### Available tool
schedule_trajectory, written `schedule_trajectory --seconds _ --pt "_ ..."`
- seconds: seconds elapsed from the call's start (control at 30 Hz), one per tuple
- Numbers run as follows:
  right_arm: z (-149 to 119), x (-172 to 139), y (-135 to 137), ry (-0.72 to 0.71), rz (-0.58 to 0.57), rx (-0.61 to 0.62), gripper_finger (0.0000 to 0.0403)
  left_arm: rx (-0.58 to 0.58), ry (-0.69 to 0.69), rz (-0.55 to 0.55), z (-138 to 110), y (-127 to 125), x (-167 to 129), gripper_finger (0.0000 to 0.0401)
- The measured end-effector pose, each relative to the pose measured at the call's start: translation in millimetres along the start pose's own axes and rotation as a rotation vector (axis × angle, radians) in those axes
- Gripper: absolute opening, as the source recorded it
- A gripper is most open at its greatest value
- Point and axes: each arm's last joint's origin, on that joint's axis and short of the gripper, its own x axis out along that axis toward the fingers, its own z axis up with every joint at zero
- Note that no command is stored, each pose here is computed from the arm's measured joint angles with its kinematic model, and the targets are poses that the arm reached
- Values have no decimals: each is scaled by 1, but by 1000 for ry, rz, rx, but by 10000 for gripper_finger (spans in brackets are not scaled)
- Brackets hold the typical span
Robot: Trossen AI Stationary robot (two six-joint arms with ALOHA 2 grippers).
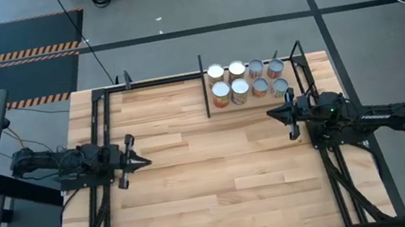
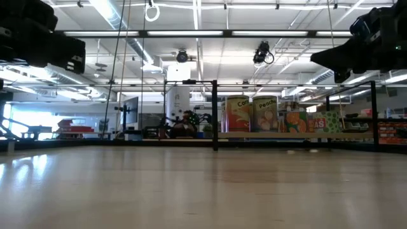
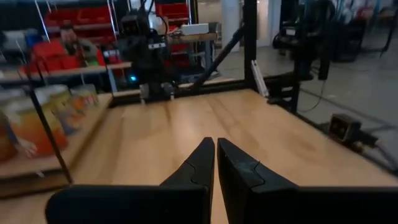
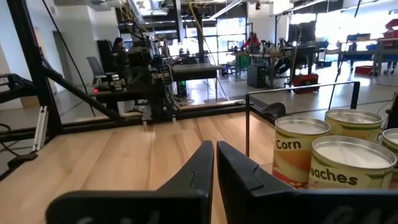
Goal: Pick and place cans onto a shelf
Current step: Return to Home Position
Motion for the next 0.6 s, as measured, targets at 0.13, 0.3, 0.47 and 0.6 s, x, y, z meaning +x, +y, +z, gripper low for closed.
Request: schedule_trajectory --seconds 0.13,0.3,0.47,0.6 --pt "1 0 0 -7 -3 0 27 -118 -6 0 0 0 0 25" --pt "1 0 0 -13 -3 0 28 -154 -29 -4 2 0 0 25" --pt "1 0 0 -14 -4 0 27 -154 -35 -3 3 0 0 25" --pt "1 0 0 -14 -4 0 28 -154 -35 -2 3 0 0 25"
